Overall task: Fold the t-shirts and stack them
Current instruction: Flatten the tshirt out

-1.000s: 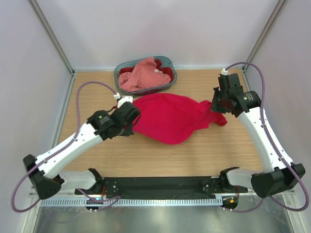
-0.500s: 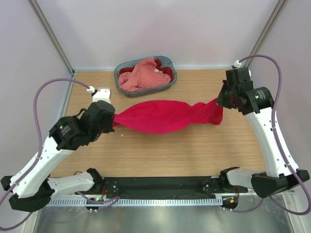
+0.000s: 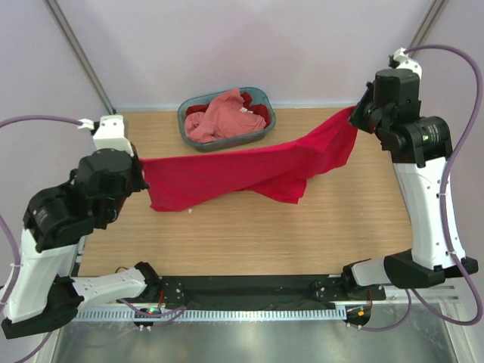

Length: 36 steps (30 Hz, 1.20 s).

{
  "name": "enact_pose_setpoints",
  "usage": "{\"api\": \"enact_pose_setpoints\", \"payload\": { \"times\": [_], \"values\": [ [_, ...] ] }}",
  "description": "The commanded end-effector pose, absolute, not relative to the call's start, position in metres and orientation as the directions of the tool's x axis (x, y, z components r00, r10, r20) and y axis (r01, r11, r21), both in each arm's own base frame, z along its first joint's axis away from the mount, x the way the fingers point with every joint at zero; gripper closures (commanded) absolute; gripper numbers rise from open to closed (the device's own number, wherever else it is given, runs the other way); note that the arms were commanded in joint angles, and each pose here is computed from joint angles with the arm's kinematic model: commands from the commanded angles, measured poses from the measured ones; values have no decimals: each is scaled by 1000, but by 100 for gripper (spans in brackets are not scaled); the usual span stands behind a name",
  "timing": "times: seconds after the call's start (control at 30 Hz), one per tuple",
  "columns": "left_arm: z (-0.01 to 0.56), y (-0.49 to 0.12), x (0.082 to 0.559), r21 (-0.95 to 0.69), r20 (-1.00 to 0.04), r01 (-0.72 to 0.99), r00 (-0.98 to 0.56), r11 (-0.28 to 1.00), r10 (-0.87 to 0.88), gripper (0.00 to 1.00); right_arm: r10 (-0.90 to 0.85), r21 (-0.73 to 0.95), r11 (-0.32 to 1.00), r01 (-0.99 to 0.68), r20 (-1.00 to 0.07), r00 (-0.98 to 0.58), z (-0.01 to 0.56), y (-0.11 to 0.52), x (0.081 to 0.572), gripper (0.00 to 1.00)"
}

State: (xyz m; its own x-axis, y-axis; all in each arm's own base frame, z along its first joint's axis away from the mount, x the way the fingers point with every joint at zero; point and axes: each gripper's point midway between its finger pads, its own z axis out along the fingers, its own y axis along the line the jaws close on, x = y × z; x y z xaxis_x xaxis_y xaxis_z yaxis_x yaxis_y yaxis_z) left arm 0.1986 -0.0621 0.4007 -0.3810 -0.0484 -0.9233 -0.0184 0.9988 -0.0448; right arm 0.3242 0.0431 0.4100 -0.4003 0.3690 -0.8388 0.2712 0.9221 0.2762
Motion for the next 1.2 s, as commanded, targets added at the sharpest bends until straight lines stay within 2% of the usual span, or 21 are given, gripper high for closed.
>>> {"api": "enact_pose_setpoints", "payload": {
  "times": [0.0, 0.13, 0.33, 0.53, 0.73, 0.9, 1.17],
  "values": [
    [452, -39, 202, -68, -971, -85, -224, 994, -86, 100, 379, 326, 909, 259, -905, -191, 475, 31, 337, 99],
    [500, -32, 197, -160, -981, -49, -101, 986, -165, 100, 416, 401, 899, 178, -907, -58, 528, 33, 330, 99],
    [556, -24, 176, -283, -958, 84, 33, 955, -287, 100, 474, 484, 875, 11, -861, 183, 610, 28, 282, 99],
    [567, -37, 153, -319, -942, 261, 15, 911, -335, 100, 531, 517, 846, -132, -789, 310, 652, 19, 204, 99],
    [563, -46, 133, -335, -936, 380, -26, 862, -352, 100, 532, 516, 844, -146, -771, 350, 656, 2, 142, 99],
    [547, -61, 146, -301, -952, 365, -71, 881, -296, 100, 537, 521, 843, -136, -794, 285, 634, 9, 154, 99],
    [518, -100, 206, -215, -977, 255, -64, 943, -206, 100, 463, 454, 886, -92, -856, 231, 603, 29, 236, 99]
  ]
}}
